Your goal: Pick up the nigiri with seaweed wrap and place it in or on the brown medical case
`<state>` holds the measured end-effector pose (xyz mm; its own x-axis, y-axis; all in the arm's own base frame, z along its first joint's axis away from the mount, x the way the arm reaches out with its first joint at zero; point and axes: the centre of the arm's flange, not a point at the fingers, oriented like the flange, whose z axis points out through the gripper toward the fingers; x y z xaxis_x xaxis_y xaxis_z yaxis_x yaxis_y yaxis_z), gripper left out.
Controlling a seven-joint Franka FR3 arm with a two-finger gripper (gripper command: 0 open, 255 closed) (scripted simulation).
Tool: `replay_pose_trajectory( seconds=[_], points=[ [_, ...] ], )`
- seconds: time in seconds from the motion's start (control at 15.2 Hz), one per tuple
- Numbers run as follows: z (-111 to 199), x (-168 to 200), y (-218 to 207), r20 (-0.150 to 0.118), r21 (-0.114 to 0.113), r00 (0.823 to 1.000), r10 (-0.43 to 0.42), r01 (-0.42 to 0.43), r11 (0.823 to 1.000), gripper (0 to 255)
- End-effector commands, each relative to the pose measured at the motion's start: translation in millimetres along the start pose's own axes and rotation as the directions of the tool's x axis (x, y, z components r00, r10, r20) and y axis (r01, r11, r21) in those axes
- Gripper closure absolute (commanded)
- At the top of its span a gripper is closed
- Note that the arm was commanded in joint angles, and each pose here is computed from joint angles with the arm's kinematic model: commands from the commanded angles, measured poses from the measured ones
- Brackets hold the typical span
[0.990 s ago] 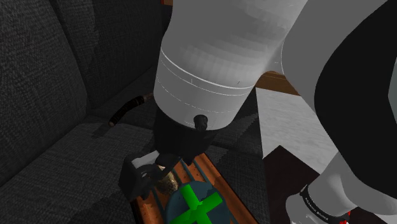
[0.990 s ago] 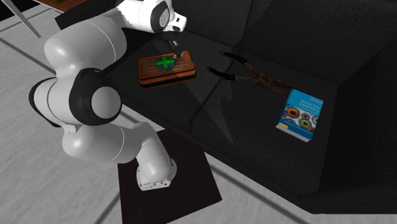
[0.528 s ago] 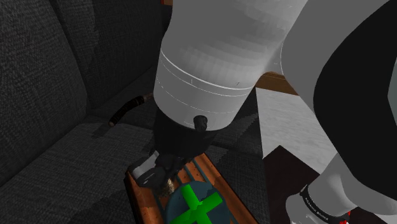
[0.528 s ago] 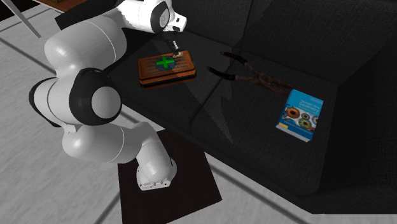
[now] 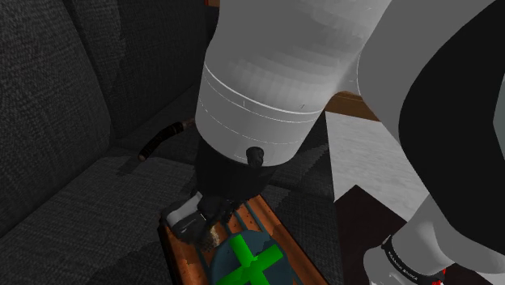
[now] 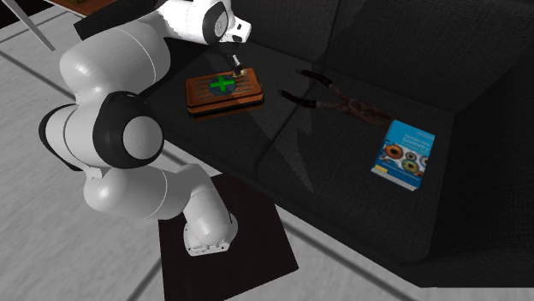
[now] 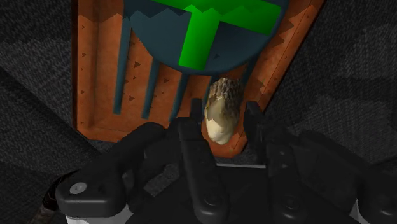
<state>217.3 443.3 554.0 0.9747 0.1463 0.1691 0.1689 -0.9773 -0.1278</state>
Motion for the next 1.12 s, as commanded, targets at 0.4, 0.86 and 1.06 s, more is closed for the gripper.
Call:
replay_pose_trajectory(
  seconds=[0.4, 0.86, 1.06],
  points=[
    [24.0, 16.7, -5.8, -0.063, -0.021, 0.989, 0.132, -0.134, 0.991, 0],
    [37.6, 17.5, -5.4, -0.063, -0.021, 0.989, 0.132, -0.134, 0.991, 0],
    [37.6, 17.5, -5.4, -0.063, -0.021, 0.989, 0.132, -0.134, 0.991, 0]
  ],
)
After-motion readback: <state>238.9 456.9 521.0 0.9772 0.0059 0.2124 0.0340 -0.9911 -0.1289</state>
